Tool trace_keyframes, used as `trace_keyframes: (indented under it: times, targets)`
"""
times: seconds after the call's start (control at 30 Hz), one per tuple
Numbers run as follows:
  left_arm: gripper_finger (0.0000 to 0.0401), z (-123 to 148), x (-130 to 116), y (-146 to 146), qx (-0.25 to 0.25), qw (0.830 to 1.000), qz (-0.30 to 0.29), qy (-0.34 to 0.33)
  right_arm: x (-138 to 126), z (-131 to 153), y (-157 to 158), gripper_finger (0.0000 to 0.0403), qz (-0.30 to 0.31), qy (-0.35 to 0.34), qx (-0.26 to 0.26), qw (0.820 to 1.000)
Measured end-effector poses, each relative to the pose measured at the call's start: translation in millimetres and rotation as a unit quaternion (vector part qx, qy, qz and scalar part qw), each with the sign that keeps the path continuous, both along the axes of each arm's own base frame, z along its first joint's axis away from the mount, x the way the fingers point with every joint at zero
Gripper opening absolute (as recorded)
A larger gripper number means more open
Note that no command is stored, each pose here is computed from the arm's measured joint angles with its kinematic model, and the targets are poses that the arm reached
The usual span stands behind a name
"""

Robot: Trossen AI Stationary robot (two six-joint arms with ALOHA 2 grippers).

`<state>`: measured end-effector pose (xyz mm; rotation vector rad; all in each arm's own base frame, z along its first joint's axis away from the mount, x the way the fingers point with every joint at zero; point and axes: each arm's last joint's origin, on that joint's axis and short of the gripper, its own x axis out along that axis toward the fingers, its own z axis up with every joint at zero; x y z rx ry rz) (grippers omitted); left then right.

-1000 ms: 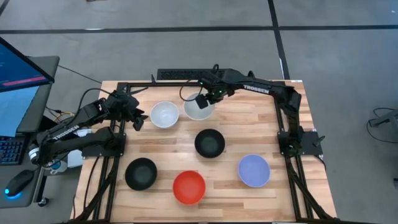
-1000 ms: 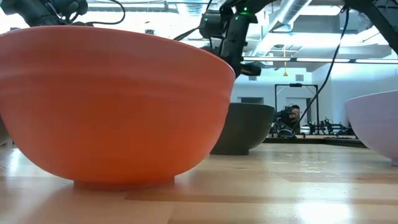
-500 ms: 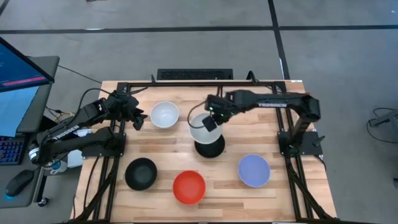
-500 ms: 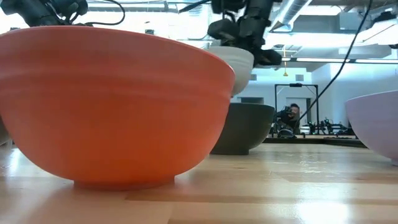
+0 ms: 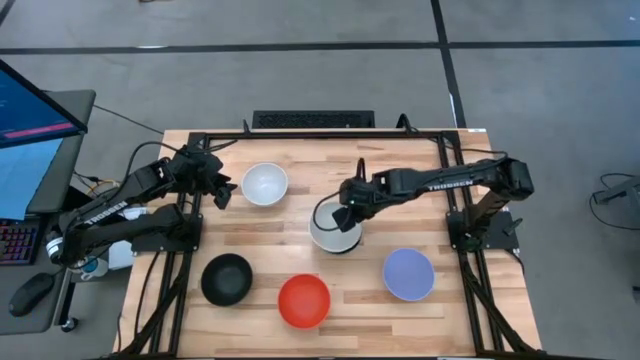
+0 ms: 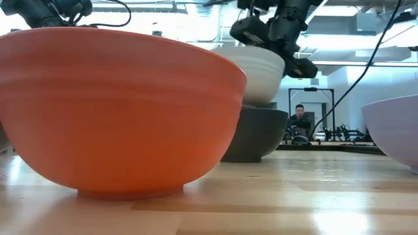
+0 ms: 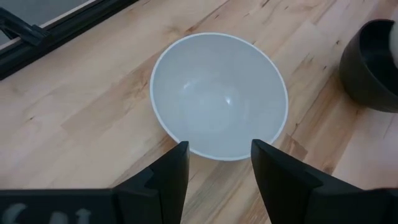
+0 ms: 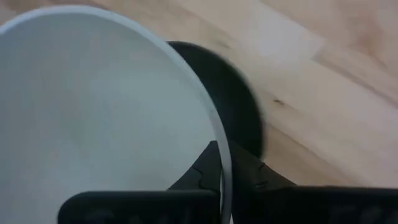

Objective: Nest bowls inside each other
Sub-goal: Stack the right white bowl on top of the right black bowl

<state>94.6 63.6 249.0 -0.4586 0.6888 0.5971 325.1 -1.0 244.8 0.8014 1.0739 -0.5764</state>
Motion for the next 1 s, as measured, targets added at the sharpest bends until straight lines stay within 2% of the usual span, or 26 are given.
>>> trace_keyframes:
  times: [0.2, 0.43, 0.53, 0.67, 1.0]
  targets:
    - [0.0165, 0, 0, 0, 0.000, 1.000, 0.000, 0.000, 0, 0, 9, 0.0024, 0.003, -0.003, -0.003, 1.000]
    - [0.0165, 0, 0, 0, 0.000, 1.000, 0.000, 0.000, -9, -19, 10, 0.0045, -0.032, 0.034, 0.003, 0.999]
    - [0.0165, 0, 0, 0, 0.000, 1.000, 0.001, -0.001, -9, -20, 10, 0.0053, -0.036, 0.030, 0.001, 0.999]
    - [0.0165, 0, 0, 0, -0.001, 1.000, 0.001, -0.001, -5, -18, 8, 0.0073, -0.045, 0.009, -0.001, 0.999]
    - [0.0165, 0, 0, 0, -0.001, 1.000, 0.001, -0.001, -8, -19, 6, 0.0139, -0.033, 0.027, -0.008, 0.999]
